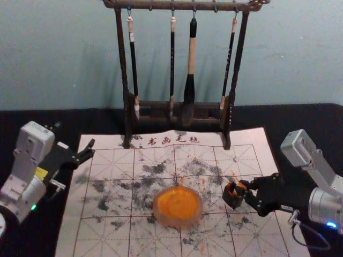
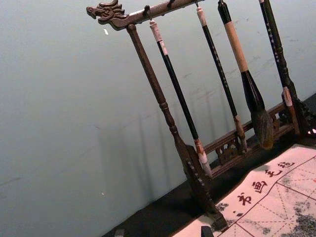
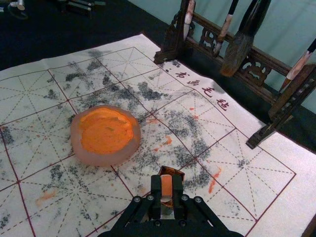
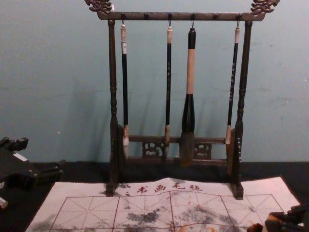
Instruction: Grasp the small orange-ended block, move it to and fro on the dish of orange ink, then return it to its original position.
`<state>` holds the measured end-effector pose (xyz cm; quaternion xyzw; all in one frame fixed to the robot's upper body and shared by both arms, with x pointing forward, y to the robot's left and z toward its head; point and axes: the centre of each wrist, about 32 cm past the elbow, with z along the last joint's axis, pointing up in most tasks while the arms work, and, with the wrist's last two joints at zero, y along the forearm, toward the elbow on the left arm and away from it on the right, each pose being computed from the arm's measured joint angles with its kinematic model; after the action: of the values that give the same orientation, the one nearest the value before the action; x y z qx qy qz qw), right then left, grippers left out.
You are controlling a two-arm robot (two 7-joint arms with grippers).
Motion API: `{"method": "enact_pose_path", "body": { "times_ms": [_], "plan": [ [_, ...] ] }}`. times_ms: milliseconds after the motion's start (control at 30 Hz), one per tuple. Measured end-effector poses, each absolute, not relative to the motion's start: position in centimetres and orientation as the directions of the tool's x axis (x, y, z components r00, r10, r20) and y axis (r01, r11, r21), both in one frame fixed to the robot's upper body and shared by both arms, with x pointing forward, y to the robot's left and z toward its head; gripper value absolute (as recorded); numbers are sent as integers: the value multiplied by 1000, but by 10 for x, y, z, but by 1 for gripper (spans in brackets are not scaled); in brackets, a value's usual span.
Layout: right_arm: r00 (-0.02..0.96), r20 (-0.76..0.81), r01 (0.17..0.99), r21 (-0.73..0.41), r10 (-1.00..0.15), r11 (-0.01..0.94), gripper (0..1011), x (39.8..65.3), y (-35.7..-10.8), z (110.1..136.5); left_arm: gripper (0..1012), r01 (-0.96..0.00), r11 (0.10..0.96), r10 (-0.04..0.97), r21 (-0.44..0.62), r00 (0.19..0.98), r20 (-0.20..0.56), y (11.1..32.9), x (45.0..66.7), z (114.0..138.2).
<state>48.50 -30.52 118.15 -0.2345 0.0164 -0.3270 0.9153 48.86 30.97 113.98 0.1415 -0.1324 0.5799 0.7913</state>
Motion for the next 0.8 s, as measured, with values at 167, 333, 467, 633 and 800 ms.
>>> {"method": "enact_pose_path", "body": {
  "times_ms": [167,333,467,633,800],
  "plan": [
    [785,124,591,-440,-607,676,106,485,-305,1182,1001,-955,287,880,70,292,374,310,489,1140],
    [785,124,591,-442,-607,675,186,485,-305,1181,1001,-955,287,880,70,292,374,310,489,1140],
    [785,124,591,-442,-607,674,268,485,-305,1181,1001,-955,287,880,70,292,374,310,489,1140],
    [785,124,591,-442,-607,674,457,485,-305,1182,1001,-955,287,880,70,292,374,310,489,1140],
    [785,124,592,-442,-607,675,612,485,-305,1182,1001,-955,287,880,70,292,374,310,489,1140]
  ]
}}
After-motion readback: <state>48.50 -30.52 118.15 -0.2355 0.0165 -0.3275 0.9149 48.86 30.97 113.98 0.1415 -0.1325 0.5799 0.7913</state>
